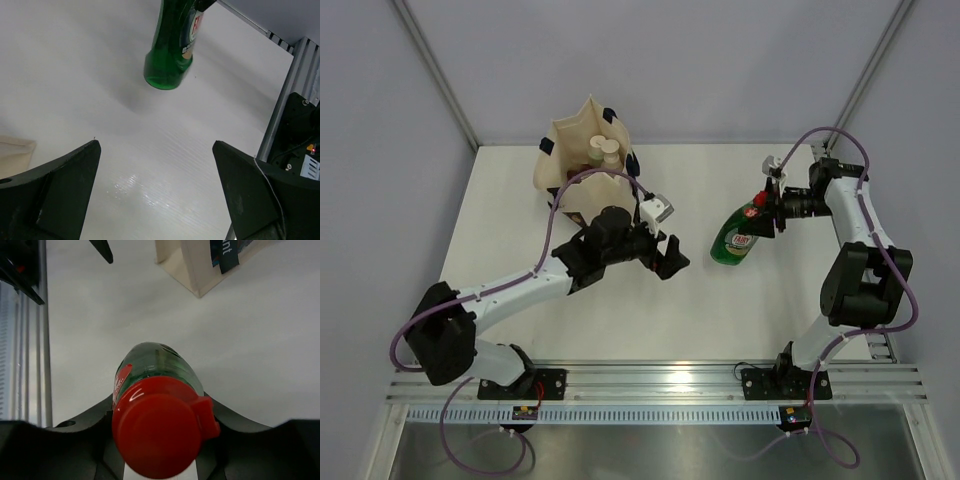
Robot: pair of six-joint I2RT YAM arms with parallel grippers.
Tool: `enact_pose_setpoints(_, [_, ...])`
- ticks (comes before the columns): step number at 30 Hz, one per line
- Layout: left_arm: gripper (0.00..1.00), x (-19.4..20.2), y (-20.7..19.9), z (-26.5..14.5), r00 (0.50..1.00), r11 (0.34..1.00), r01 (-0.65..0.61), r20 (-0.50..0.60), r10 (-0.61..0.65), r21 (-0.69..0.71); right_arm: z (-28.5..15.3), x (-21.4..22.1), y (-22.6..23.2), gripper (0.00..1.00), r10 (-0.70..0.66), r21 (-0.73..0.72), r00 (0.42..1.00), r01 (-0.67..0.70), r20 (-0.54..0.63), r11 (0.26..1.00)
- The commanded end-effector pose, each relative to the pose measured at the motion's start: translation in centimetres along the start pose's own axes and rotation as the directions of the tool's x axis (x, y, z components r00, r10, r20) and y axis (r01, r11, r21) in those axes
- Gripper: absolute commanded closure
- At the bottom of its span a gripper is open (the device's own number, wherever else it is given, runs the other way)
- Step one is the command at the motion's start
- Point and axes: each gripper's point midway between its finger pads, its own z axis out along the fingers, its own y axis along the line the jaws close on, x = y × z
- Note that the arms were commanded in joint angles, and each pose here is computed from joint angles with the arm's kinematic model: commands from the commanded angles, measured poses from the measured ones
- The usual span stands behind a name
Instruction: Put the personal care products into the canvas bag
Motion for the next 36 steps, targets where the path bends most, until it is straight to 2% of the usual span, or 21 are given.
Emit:
enact_pose_setpoints(1, [0.01, -6.6, 0.1, -2.7, 0.979, 0.990, -0.107, 0.164, 0.121, -0.092, 0.3, -7.2, 4.1, 1.00, 0.391, -0.140, 0.906, -0.371, 0.161, 0.918])
enact_pose_setpoints(2, [0.01, -7.0, 0.1, -3.6, 0.974, 0.985, -0.133, 0.170, 0.150, -0.111, 0.7, -7.7, 3.9, 1.00, 0.410, -0.133, 0.901, -0.393, 0.145, 0.910])
enact_pose_setpoints(3, [0.01, -8.2, 0.1, -5.4, 0.964, 0.979, -0.144, 0.201, 0.172, -0.147, 1.3, -8.5, 4.0, 1.00, 0.555, -0.128, 0.824, -0.542, 0.112, 0.831])
enact_pose_setpoints(4, [0.01, -7.7, 0.3, -6.3, 0.969, 0.975, -0.147, 0.174, 0.176, -0.168, 2.4, -10.4, 2.5, 1.00, 0.385, -0.029, 0.912, -0.385, 0.141, 0.922])
enact_pose_setpoints(6, [0.01, -9.3, 0.5, -9.5, 0.955, 0.957, -0.163, 0.203, 0.214, -0.242, 4.1, -12.0, 3.4, 1.00, 0.439, -0.024, 0.885, -0.441, 0.153, 0.897])
enact_pose_setpoints(8, [0.01, -9.5, 1.4, -11.9, 0.956, 0.933, -0.155, 0.190, 0.225, -0.324, 6.0, -15.4, 4.4, 1.00, 0.378, -0.058, 0.912, -0.374, 0.162, 0.926])
enact_pose_setpoints(9, [0.01, -10.0, 1.5, -13.1, 0.953, 0.924, -0.146, 0.202, 0.228, -0.352, 6.6, -16.5, 4.6, 1.00, 0.440, -0.080, 0.884, -0.432, 0.158, 0.898])
enact_pose_setpoints(14, [0.01, -13.8, 1.6, -20.9, 0.915, 0.872, -0.047, 0.329, 0.233, -0.488, 10.1, -23.8, 4.5, 1.00, 0.406, -0.144, 0.887, -0.382, 0.220, 0.913])
enact_pose_setpoints(15, [0.01, -14.0, 1.6, -21.6, 0.910, 0.867, -0.037, 0.341, 0.235, -0.497, 10.5, -25.0, 4.8, 1.00, 0.465, -0.179, 0.859, -0.433, 0.216, 0.883])
enact_pose_setpoints(17, [0.01, -14.1, 1.8, -23.0, 0.903, 0.853, -0.007, 0.364, 0.230, -0.522, 11.8, -27.6, 4.7, 1.00, 0.472, -0.238, 0.848, -0.419, 0.241, 0.876])
enact_pose_setpoints(18, [0.01, -13.8, 2.0, -23.2, 0.904, 0.848, 0.002, 0.363, 0.225, -0.531, 12.5, -29.0, 4.3, 1.00, 0.518, -0.278, 0.814, -0.450, 0.262, 0.849])
enact_pose_setpoints(21, [0.01, -13.4, 2.4, -24.0, 0.903, 0.835, 0.048, 0.382, 0.198, -0.547, 13.4, -32.5, 4.5, 1.00, 0.549, -0.325, 0.777, -0.456, 0.309, 0.829])
enact_pose_setpoints(23, [0.01, -13.2, 2.6, -24.7, 0.896, 0.827, 0.086, 0.406, 0.180, -0.555, 14.3, -35.0, 2.3, 1.00, 0.549, -0.325, 0.744, -0.448, 0.381, 0.833])
enact_pose_setpoints(24, [0.01, -13.1, 2.7, -25.1, 0.893, 0.823, 0.097, 0.413, 0.176, -0.560, 16.5, -34.1, -0.1, 1.00, 0.601, -0.328, 0.709, -0.506, 0.369, 0.798])
enact_pose_setpoints(25, [0.01, -13.0, 2.7, -25.3, 0.890, 0.820, 0.116, 0.426, 0.165, -0.560, 15.5, -37.2, -0.4, 1.00, 0.559, -0.319, 0.696, -0.460, 0.450, 0.829])
enact_pose_setpoints(27, [0.01, -12.7, 3.1, -26.2, 0.882, 0.805, 0.148, 0.445, 0.155, -0.574, 18.7, -36.5, -3.9, 1.00, 0.606, -0.321, 0.651, -0.515, 0.457, 0.795])
enact_pose_setpoints(29, [0.01, -12.4, 3.4, -26.9, 0.875, 0.789, 0.188, 0.464, 0.136, -0.585, 17.8, -39.5, -4.4, 1.00, 0.530, -0.280, 0.617, -0.460, 0.581, 0.843])
enact_pose_setpoints(32, [0.01, -11.4, 3.9, -27.8, 0.869, 0.767, 0.232, 0.481, 0.112, -0.598, 20.5, -39.5, -4.9, 1.00, 0.344, -0.121, 0.687, -0.352, 0.640, 0.928])
enact_pose_setpoints(34, [0.01, -10.6, 4.3, -28.0, 0.871, 0.753, 0.252, 0.482, 0.097, -0.608, 23.8, -37.7, -4.5, 1.00, 0.280, -0.023, 0.748, -0.334, 0.602, 0.942])
enact_pose_setpoints(35, [0.01, -10.3, 4.5, -28.1, 0.871, 0.743, 0.258, 0.481, 0.098, -0.617, 24.4, -37.0, -4.8, 1.00, 0.180, 0.060, 0.788, -0.265, 0.589, 0.962])
enact_pose_setpoints(36, [0.01, -10.1, 4.6, -28.1, 0.872, 0.740, 0.259, 0.479, 0.096, -0.621, 23.8, -37.6, -4.0, 1.00, 0.132, 0.093, 0.794, -0.230, 0.593, 0.969])
